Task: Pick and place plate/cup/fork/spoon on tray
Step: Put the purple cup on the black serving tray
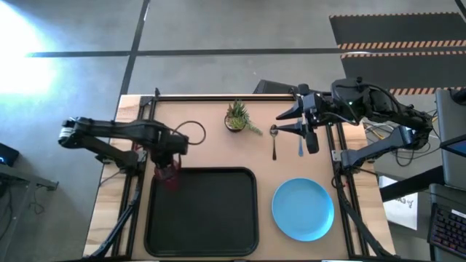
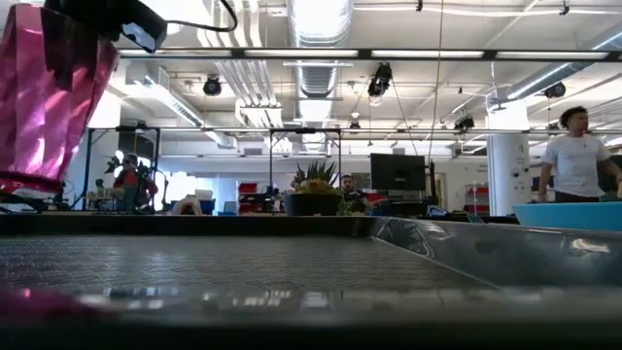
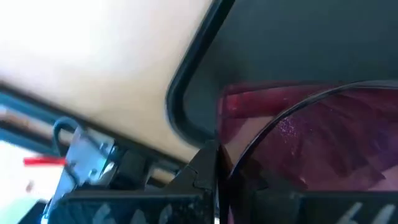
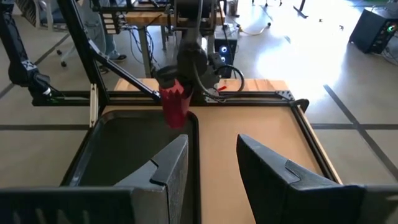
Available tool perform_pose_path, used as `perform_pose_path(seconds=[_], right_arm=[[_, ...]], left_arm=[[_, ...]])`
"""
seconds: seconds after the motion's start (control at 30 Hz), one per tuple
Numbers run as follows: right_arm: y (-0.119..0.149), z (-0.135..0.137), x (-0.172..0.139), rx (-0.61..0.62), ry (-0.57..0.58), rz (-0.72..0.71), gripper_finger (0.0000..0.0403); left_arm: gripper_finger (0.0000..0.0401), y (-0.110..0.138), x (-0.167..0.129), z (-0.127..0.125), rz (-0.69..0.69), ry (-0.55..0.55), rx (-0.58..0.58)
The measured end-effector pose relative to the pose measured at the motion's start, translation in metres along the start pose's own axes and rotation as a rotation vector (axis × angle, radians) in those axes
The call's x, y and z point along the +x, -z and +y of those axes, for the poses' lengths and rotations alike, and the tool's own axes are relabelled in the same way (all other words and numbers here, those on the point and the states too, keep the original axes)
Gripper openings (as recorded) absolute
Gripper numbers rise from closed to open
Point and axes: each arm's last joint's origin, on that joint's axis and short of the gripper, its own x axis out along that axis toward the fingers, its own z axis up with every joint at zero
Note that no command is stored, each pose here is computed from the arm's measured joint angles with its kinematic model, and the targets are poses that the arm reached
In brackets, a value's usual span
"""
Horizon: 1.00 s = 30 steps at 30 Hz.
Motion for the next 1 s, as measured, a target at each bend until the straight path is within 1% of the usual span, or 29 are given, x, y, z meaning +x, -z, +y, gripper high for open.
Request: perform_pose_path(seconds=[0.1,0.23,0.5,0.67,0.87,1.0], right_arm=[[0.000,0.000,0.000,0.001,0.000,0.003,0.0127],[0.001,0.000,0.000,0.001,-0.001,0.005,0.0127],[0.003,0.000,0.000,0.022,-0.001,0.029,0.0127],[0.003,0.000,0.000,0.022,-0.002,0.028,0.0127],[0.003,0.000,0.000,0.022,-0.001,0.026,0.0127],[0.002,0.000,0.000,0.022,-0.001,0.025,0.0127]], left_arm=[[0.0000,-0.007,0.008,-0.007,-0.033,0.022,0.018],[0.0000,-0.007,0.015,-0.007,-0.004,0.003,0.007],[0.0000,-0.003,0.029,-0.003,0.016,-0.040,-0.028],[0.0000,0.000,0.041,-0.002,0.043,-0.055,-0.024],[0.0000,-0.004,0.042,-0.007,-0.010,-0.019,-0.007],[0.0000,-0.003,0.039,-0.007,-0.058,-0.027,0.001]])
